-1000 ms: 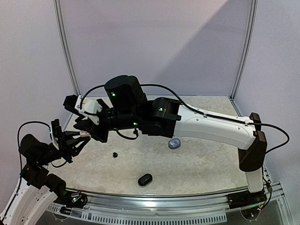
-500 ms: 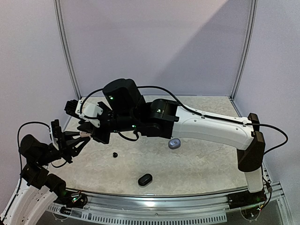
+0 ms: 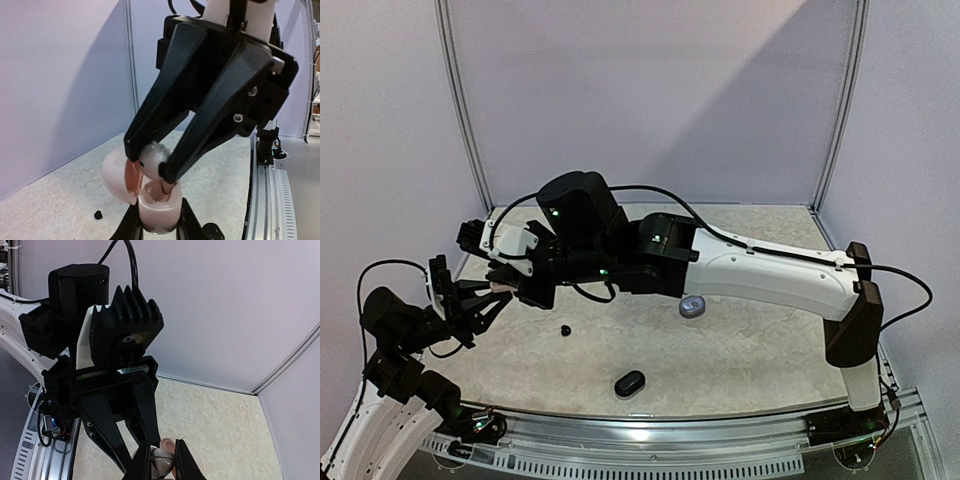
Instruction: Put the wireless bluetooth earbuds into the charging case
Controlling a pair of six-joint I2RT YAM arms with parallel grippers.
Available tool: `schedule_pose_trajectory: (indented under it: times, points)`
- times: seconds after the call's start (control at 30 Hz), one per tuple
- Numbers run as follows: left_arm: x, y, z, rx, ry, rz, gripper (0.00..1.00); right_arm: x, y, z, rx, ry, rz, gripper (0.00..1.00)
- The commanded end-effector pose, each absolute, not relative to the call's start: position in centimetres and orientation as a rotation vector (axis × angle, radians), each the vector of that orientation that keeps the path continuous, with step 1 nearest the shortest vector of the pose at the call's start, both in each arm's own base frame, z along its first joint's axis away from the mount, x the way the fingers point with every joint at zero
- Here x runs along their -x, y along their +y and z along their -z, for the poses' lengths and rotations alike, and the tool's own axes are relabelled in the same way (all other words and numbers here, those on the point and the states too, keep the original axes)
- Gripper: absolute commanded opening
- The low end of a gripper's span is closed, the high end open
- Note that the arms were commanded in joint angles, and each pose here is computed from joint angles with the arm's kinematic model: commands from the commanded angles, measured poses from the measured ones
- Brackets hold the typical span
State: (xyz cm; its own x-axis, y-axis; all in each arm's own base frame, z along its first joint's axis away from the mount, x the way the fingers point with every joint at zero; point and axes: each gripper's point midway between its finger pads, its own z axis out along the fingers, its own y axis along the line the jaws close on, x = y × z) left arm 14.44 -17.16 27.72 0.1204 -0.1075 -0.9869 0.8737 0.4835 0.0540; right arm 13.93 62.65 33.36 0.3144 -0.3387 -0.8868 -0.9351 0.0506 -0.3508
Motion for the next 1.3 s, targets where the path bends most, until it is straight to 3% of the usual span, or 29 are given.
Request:
schedule_pose_trajectory:
  times: [0.0, 0.13, 0.33, 0.63, 0.83, 1.03, 1.27]
  points:
    - [-14.4, -17.1, -28.0, -0.784, 1.227, 0.832, 0.0, -14.1, 63.2, -30.4, 1.555, 1.268, -0.655, 0.19]
    - [-14.4, -17.1, -28.0, -0.783, 1.227, 0.833, 0.0, -14.2, 63.2, -30.4, 1.553, 1.27, -0.648, 0.32]
    - [-14.4, -17.1, -28.0, -0.78, 1.226, 0.832, 0.0, -14.1, 62.9, -32.2, 1.528, 1.246, -0.664, 0.41]
    - [-14.6, -17.0, -28.0, -0.769, 1.234, 0.831, 0.0, -11.3, 60.5, -41.0, 1.427, 1.109, -0.88, 0.44]
    - [-14.5, -17.0, -28.0, -0.771, 1.234, 0.833, 0.0, -15.2, 59.2, -43.4, 1.219, 1.225, -0.943, 0.36]
    - [-14.0, -17.3, -27.9, -0.799, 1.226, 0.855, 0.0, -21.0, 59.3, -40.3, 1.072, 1.469, -0.875, 0.13]
    - [-13.8, -17.4, -27.9, -0.811, 1.221, 0.866, 0.0, -19.2, 61.3, -35.3, 1.297, 1.493, -0.922, 0.02]
